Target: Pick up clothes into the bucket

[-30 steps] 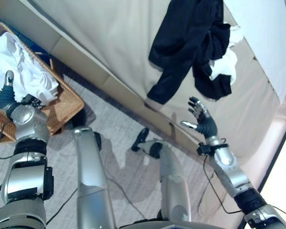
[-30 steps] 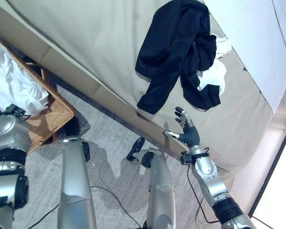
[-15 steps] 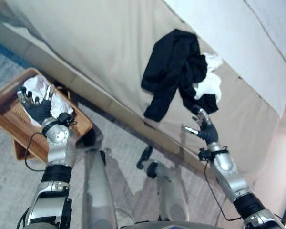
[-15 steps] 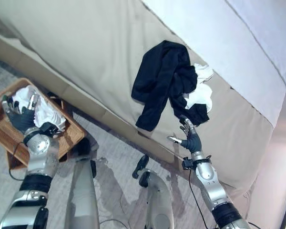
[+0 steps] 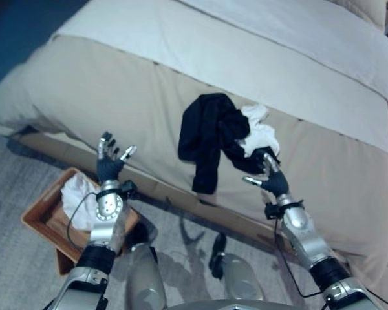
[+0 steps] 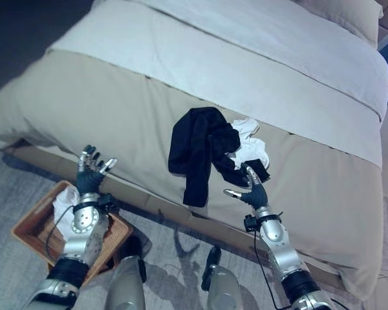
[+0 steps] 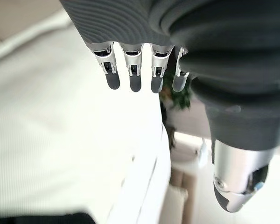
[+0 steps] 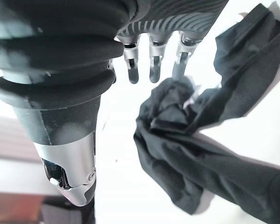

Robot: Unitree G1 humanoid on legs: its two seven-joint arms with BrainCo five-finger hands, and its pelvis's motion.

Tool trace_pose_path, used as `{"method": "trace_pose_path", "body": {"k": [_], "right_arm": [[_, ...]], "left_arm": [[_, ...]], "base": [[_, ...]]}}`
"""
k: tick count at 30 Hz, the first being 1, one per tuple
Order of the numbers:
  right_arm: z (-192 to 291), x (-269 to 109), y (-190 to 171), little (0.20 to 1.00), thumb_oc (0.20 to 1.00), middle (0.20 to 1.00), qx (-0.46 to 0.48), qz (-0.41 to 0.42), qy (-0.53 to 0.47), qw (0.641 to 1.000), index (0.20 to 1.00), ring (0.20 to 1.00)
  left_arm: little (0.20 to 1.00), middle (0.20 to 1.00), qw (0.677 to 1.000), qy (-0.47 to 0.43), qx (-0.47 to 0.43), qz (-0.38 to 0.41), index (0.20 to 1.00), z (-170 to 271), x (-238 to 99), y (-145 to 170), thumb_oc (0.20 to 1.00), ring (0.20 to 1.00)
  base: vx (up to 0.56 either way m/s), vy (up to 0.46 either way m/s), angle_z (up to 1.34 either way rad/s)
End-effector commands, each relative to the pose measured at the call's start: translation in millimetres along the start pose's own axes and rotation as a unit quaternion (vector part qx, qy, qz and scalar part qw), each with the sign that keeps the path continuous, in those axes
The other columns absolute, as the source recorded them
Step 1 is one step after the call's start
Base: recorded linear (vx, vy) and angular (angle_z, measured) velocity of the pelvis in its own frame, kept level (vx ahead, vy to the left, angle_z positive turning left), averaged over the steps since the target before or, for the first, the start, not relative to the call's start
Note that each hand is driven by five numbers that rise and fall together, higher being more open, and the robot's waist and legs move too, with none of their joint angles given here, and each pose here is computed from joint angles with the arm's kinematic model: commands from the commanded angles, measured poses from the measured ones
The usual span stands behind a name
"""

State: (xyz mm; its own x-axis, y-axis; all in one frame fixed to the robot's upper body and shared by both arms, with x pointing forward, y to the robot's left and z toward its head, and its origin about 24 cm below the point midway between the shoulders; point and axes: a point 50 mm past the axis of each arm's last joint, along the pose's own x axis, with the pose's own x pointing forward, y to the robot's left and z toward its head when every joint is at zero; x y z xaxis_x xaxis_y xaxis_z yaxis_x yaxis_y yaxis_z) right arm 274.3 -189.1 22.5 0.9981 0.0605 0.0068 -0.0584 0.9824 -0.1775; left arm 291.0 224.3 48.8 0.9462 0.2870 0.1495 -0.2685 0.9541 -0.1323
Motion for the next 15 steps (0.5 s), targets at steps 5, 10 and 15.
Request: {"method": "trace_pose_path", "body": {"k": [5, 10, 15], "right_arm": [[12.9, -2.0, -21.8, 1.000, 1.000, 1.000, -0.038, -0.034, -0.031, 0.998, 1.000, 1.000], [11.5, 0.3, -11.7, 1.000, 1.000, 1.000, -0.030, -0.021, -0.029, 0.999, 1.000, 1.000], [5.5, 2.9, -8.1, 1.000, 1.000, 1.000, -0.012, -0.031, -0.015, 0.999, 1.000, 1.000]], "left_arm": [[1.000, 1.000, 0.997, 0.033, 0.017, -0.062, 1.000, -16.3, -18.5, -8.5, 1.000, 1.000], [1.000, 1.000, 0.995, 0.072, 0.032, -0.053, 1.000, -32.6, -35.7, 6.0, 1.000, 1.000], [1.000, 1.000, 0.992, 0.108, 0.021, -0.062, 1.000, -47.8, -53.2, 1.8, 1.000, 1.000]], "base": [[0.08, -0.104, -0.07], [0.09, -0.146, -0.19], [0.13, 0.044, -0.33]]}}
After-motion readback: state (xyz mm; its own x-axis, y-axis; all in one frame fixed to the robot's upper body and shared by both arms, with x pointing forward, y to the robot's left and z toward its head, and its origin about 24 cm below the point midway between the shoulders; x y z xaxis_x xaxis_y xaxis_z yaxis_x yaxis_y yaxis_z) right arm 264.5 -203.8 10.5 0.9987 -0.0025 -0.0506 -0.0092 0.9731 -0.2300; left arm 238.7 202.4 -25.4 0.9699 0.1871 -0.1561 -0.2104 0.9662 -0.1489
